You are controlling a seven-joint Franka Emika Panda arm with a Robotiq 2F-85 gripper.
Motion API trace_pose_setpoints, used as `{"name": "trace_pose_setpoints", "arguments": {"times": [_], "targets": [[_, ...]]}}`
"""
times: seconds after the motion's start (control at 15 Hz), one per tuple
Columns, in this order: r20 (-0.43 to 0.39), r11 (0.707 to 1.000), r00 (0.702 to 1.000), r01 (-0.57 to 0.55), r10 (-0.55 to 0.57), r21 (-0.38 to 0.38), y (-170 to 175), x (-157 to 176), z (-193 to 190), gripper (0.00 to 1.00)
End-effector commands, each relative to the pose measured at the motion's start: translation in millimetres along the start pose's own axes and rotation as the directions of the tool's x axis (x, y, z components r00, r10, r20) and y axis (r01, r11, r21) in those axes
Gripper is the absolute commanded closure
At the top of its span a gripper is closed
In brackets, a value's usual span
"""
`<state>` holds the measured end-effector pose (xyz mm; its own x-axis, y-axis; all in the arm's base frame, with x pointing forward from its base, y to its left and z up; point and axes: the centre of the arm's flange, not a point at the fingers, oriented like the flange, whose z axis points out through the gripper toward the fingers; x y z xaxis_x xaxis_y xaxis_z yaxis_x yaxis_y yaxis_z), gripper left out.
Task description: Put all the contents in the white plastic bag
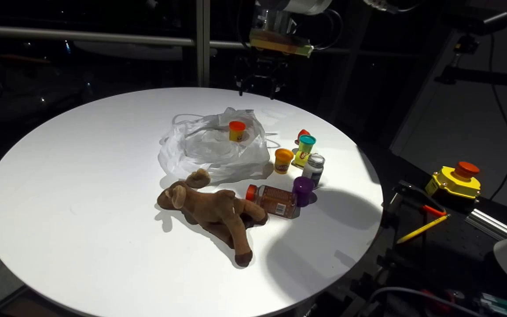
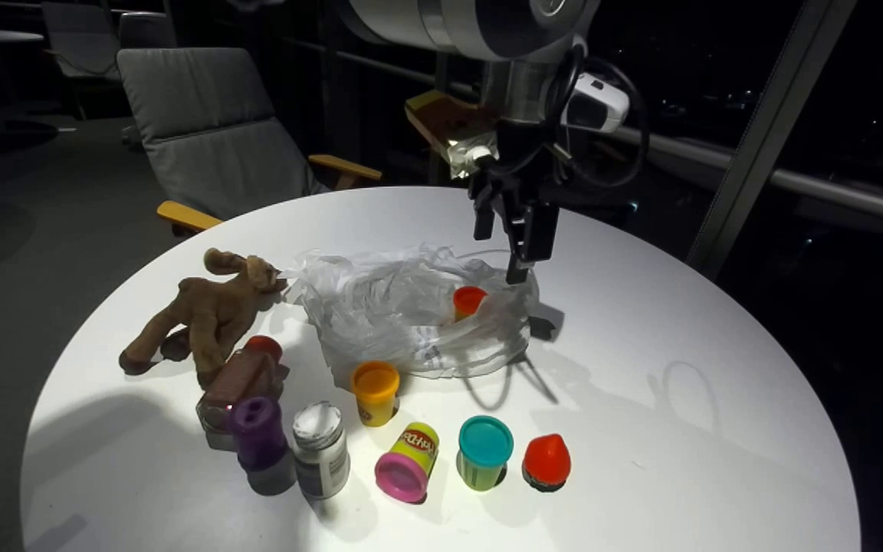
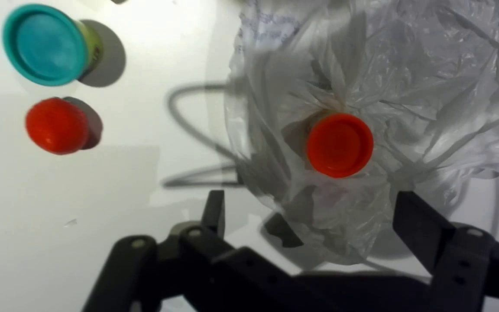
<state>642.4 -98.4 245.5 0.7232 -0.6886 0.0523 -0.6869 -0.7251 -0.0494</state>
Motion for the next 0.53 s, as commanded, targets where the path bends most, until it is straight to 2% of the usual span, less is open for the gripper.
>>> {"name": "trace_pose_setpoints", "arguments": {"times": [0.0, 0.2, 0.47], "targets": [[0.022, 0.998, 0.998, -0.057, 0.057, 0.001, 69.3, -47.2, -35.8, 0.01], [0.053, 0.991, 0.99, -0.131, 0.133, -0.038, 104.8, -60.5, -16.5, 0.0], [0.048, 0.977, 0.977, -0.206, 0.208, -0.058, 124.4, -63.7, 17.2, 0.0]]}}
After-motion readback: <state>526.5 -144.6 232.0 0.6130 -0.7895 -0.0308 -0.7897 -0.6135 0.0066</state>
